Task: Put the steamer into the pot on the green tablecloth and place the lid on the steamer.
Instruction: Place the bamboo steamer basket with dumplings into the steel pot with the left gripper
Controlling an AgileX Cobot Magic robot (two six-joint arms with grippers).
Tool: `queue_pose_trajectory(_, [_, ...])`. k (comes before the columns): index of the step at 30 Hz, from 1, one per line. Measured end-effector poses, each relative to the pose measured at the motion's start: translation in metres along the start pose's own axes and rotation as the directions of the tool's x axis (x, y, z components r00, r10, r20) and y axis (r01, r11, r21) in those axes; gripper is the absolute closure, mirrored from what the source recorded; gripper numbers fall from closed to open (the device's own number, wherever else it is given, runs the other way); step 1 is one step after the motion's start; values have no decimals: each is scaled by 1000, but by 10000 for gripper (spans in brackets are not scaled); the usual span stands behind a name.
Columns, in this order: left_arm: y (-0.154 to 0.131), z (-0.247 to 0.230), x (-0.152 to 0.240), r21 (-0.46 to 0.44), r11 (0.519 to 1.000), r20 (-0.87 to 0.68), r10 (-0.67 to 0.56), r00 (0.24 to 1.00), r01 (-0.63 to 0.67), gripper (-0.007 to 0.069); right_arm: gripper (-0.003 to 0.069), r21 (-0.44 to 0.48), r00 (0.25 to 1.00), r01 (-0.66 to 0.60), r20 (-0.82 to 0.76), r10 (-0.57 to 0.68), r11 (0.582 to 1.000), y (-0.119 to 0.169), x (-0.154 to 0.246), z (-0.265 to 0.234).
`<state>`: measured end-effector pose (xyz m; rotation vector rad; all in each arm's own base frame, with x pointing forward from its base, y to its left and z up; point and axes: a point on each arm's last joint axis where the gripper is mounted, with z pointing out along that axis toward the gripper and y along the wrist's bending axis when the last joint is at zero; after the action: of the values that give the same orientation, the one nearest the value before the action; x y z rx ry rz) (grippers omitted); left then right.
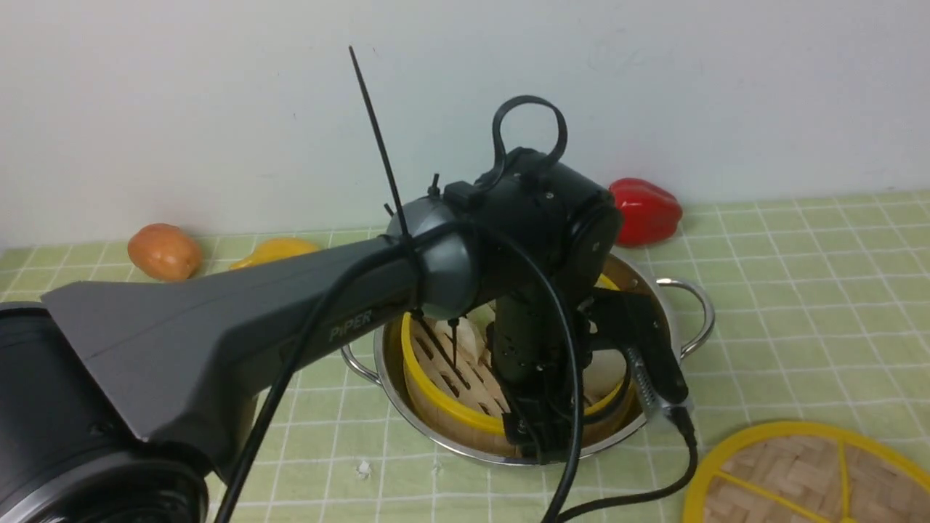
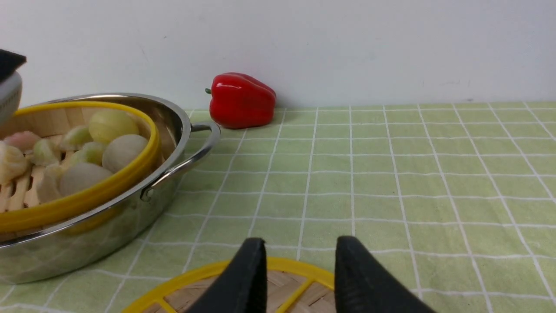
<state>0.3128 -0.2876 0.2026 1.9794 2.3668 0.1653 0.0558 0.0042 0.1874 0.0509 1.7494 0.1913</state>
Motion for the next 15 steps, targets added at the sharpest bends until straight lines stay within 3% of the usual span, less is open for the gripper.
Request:
queue_pose_trajectory(2, [3, -9, -1, -23, 999, 18, -40, 999, 41, -31, 416, 0, 1000, 0, 0, 0, 1000, 0, 0, 0])
queue_pose_trajectory(7, [15, -65, -3, -130, 979, 159, -136, 978, 157, -30, 416, 0, 1000, 0, 0, 0, 1000, 0, 0, 0])
queue_pose_trajectory(12, [22, -156, 13, -248, 916, 384, -205, 900, 315, 92, 416, 0, 1000, 0, 0, 0, 1000, 0, 0, 0])
queue_pose_trajectory(15, [18, -223, 36, -256, 832, 566, -283, 774, 492, 237, 416, 0, 1000, 0, 0, 0, 1000, 0, 0, 0])
